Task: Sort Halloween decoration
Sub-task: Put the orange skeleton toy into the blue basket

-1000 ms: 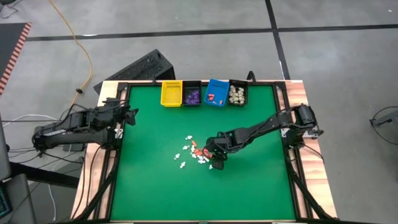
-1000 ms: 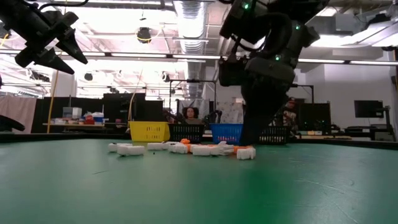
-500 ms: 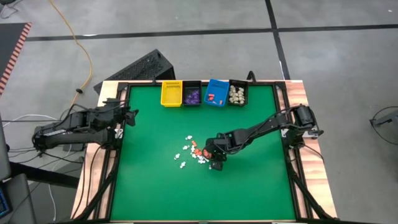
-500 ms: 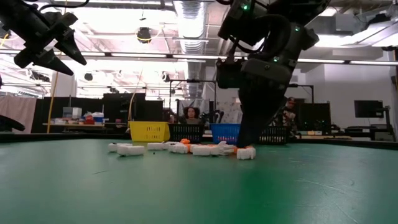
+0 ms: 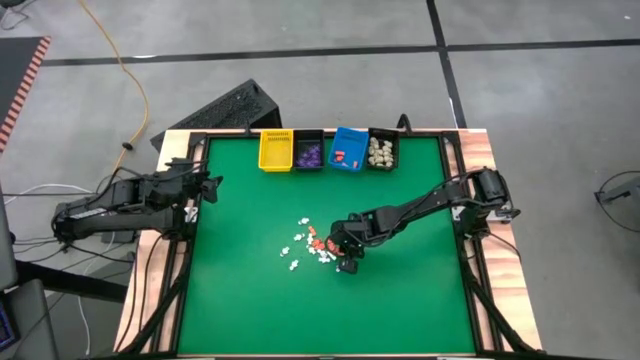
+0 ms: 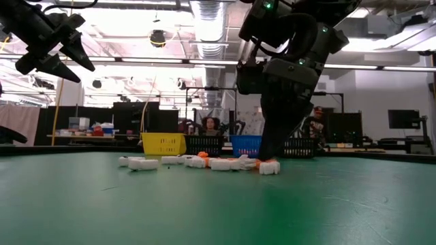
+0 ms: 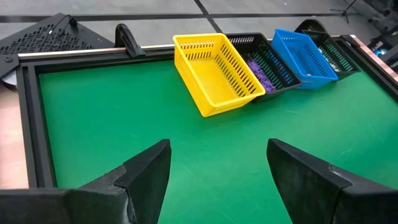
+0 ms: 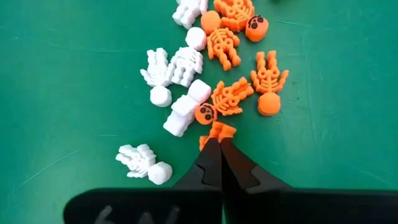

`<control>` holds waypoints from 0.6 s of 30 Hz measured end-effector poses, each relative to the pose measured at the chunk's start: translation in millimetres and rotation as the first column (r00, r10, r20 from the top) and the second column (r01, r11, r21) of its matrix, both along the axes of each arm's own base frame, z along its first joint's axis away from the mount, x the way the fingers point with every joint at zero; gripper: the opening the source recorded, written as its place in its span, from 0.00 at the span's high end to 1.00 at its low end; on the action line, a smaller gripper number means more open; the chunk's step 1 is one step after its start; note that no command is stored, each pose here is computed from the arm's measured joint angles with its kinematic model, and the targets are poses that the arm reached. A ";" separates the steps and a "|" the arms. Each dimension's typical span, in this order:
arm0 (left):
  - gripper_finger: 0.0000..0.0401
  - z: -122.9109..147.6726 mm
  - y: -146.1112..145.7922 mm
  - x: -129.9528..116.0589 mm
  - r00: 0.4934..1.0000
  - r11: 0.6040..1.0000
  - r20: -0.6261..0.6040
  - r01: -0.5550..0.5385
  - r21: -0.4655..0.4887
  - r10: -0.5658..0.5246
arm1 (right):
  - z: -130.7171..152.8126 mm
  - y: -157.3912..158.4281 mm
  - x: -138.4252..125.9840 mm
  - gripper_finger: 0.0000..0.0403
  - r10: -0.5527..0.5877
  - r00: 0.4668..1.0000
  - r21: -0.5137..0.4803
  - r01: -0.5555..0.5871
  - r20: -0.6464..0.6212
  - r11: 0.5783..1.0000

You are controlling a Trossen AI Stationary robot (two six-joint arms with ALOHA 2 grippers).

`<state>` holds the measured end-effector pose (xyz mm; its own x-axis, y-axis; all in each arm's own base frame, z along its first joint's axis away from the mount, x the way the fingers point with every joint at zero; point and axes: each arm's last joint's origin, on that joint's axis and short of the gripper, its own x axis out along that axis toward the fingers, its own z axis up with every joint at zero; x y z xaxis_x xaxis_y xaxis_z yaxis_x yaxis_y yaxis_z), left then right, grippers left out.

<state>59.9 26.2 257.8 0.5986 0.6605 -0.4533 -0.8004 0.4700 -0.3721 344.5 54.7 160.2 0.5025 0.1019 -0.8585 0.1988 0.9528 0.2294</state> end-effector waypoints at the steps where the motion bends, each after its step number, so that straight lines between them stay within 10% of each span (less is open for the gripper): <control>1: 0.36 0.0 0.0 0.0 1.000 1.000 0.000 0.000 0.000 0.000 | 0.0 -0.1 0.0 0.97 -0.004 1.000 -0.007 0.004 0.001 1.000; 18: 0.36 0.0 -0.1 0.1 1.000 1.000 0.000 0.002 -0.001 -0.002 | 41.8 -34.2 -12.0 0.96 -0.080 0.992 -0.083 0.088 0.095 0.993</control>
<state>60.0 26.1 257.7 0.5999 0.6588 -0.4539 -0.7994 0.4712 -0.3727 332.5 20.4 202.0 0.5825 -0.0170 -0.8126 0.2614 0.9506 0.1675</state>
